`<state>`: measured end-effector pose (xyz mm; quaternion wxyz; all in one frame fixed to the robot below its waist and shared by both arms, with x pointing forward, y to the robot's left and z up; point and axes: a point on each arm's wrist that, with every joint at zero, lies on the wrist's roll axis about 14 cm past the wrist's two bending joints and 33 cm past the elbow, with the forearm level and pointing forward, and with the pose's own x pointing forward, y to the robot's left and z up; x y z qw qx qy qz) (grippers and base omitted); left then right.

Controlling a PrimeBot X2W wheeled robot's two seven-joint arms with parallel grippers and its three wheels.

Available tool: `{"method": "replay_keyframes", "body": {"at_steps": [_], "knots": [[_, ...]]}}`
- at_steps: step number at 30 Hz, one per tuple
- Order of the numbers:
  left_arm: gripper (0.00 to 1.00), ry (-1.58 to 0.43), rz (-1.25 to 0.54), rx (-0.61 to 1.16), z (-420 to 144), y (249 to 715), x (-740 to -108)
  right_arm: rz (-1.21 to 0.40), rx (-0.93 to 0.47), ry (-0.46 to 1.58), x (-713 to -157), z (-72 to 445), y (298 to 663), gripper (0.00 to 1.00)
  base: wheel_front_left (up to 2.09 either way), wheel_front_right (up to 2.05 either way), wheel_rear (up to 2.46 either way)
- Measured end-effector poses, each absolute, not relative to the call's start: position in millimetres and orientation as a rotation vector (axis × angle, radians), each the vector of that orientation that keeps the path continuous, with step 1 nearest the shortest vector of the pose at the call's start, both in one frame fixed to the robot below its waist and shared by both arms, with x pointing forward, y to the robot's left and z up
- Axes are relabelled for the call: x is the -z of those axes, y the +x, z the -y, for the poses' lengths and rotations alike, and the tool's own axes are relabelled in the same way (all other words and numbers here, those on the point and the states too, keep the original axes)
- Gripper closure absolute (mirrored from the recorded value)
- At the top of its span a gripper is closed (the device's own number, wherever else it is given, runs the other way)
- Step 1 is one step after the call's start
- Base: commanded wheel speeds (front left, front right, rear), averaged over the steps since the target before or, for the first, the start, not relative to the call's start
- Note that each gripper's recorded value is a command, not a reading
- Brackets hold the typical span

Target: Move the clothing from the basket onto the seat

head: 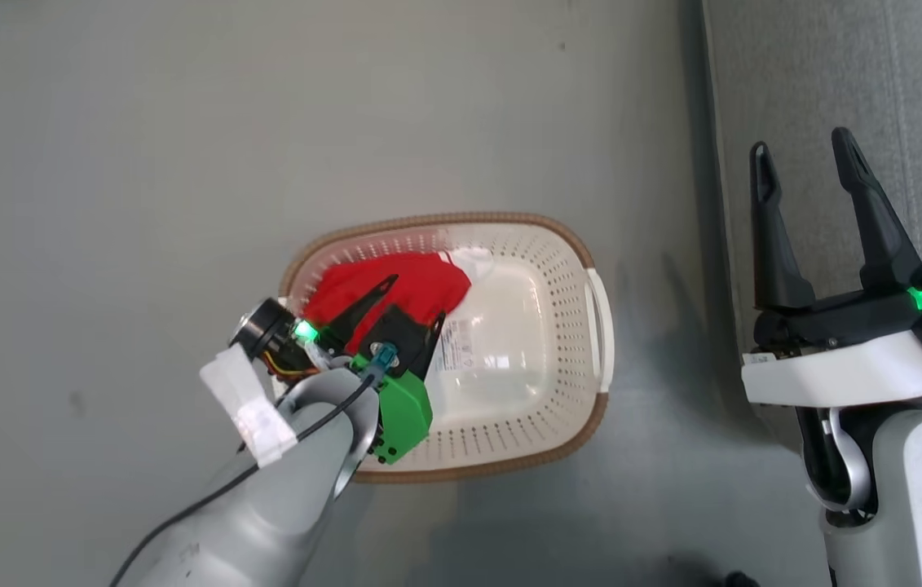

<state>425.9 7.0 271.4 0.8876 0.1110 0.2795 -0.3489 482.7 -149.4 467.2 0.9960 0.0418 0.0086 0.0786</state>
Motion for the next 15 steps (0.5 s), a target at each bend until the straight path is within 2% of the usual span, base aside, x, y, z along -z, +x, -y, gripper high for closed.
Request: {"method": "replay_keyframes", "body": {"at_steps": [9,15], "knots": [[0.00,0.362,-0.763,0.872,5,414,-194,-0.106,-0.124,0.116,-410,160,490,0.00,0.00,0.00,0.00],[0.00,0.352,-0.835,0.900,16,417,-159,-0.167,-0.087,0.114,-377,173,486,0.00,0.00,0.00,0.00]]}}
